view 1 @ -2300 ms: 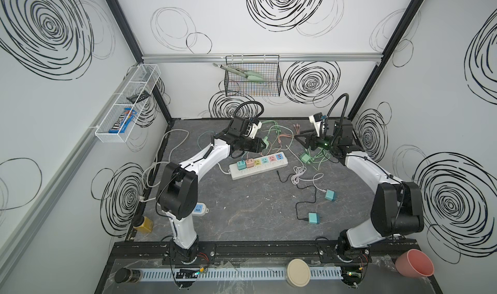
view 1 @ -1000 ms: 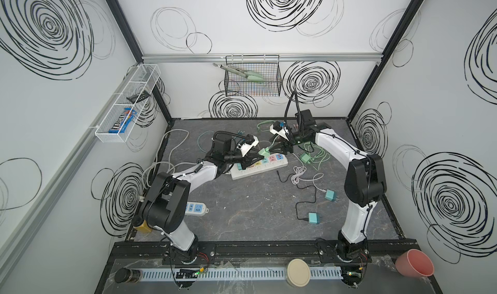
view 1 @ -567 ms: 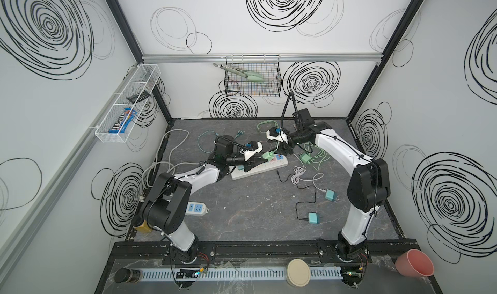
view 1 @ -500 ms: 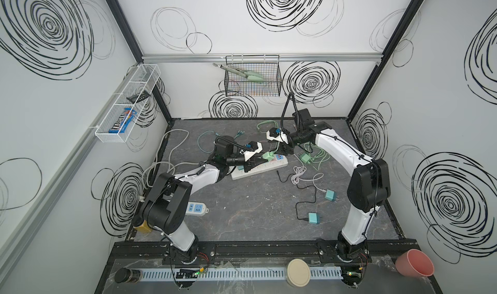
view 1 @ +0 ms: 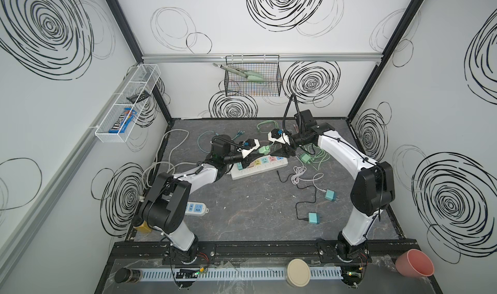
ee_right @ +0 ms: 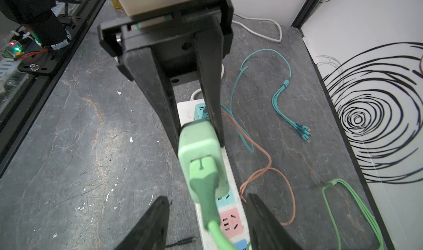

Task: Insert plugs into power strip
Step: Pass the plug, then insert the plug into the socket.

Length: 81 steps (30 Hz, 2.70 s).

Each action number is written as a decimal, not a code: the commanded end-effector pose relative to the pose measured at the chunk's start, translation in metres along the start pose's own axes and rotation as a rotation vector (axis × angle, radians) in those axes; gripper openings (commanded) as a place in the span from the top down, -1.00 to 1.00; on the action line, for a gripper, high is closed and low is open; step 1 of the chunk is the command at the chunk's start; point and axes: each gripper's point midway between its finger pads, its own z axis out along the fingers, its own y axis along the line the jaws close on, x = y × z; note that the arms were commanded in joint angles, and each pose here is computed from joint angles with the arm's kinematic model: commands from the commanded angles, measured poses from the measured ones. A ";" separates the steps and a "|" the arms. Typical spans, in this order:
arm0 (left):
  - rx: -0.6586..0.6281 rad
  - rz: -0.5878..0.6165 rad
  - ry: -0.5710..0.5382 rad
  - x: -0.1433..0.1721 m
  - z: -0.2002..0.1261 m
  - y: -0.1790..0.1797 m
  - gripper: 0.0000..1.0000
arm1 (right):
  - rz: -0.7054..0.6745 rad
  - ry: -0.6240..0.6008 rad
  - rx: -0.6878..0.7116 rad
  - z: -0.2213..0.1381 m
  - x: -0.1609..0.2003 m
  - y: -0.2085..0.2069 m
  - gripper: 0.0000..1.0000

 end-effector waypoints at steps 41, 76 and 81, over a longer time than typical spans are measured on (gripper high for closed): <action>-1.032 -0.961 -0.003 0.053 -0.155 0.062 -0.92 | -0.198 0.478 -0.040 0.094 0.084 -0.009 1.00; -1.099 -1.154 0.193 0.118 -0.178 0.039 -0.92 | 0.011 0.734 -0.185 0.113 0.119 0.032 1.00; -1.069 -1.149 0.176 0.116 -0.174 0.037 -0.92 | 0.028 0.798 -0.157 0.124 0.134 0.036 1.00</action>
